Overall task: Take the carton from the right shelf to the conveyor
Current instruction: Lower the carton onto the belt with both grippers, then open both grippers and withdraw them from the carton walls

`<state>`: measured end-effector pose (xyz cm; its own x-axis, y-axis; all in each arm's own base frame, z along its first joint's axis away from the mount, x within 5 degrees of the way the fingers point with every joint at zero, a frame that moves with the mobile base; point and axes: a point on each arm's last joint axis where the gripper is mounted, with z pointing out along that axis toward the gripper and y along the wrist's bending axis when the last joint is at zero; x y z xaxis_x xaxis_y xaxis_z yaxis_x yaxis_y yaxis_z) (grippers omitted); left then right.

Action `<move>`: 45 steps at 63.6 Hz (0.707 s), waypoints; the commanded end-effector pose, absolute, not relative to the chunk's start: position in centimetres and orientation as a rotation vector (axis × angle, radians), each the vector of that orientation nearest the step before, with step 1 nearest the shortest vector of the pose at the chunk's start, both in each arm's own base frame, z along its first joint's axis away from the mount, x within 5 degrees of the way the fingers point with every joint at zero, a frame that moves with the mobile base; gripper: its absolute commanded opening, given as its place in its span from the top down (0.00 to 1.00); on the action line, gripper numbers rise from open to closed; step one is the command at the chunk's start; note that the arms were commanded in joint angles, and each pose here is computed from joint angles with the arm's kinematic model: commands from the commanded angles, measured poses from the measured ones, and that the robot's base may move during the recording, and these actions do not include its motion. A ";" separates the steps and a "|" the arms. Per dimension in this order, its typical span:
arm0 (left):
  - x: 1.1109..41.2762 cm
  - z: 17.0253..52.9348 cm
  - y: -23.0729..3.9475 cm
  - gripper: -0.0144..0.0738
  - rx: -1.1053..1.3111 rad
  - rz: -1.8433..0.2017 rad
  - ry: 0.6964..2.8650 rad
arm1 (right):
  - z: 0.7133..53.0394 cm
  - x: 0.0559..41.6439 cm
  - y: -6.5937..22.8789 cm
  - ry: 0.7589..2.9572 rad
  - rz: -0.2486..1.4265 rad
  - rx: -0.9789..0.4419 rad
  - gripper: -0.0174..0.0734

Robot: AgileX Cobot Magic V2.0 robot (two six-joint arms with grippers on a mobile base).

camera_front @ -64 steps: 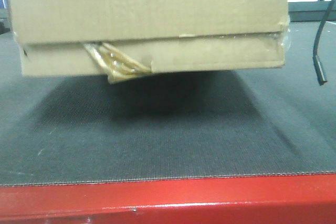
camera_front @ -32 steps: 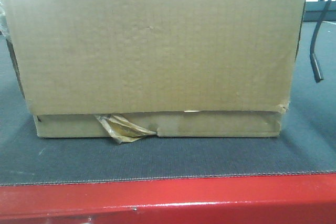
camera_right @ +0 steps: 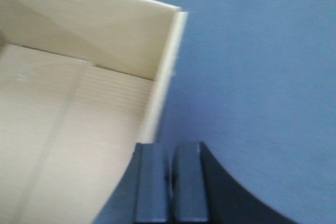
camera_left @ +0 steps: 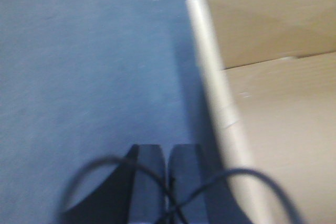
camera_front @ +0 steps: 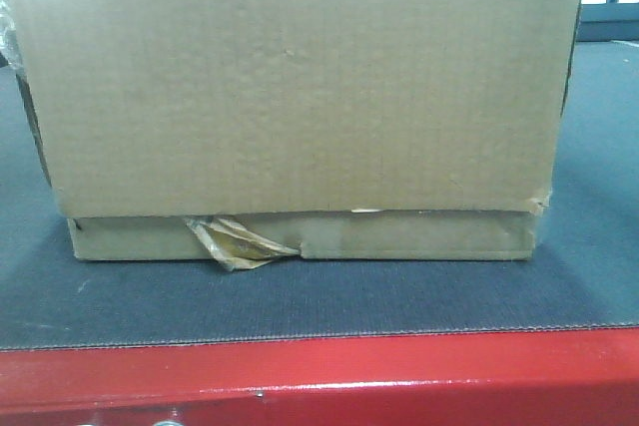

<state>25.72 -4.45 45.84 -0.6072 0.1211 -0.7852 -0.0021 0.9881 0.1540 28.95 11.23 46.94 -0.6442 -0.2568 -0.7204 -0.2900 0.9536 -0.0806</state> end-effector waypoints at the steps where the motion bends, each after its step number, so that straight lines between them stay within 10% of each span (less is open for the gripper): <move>1: 24.0 45.1 -3.1 0.83 0.041 0.135 2.164 | 47.0 27.6 9.8 2.268 -0.028 -0.358 0.87; 45: 9.6 32.5 0.4 0.82 -0.058 0.030 1.850 | 32.0 14.4 5.1 1.981 0.151 -0.346 0.87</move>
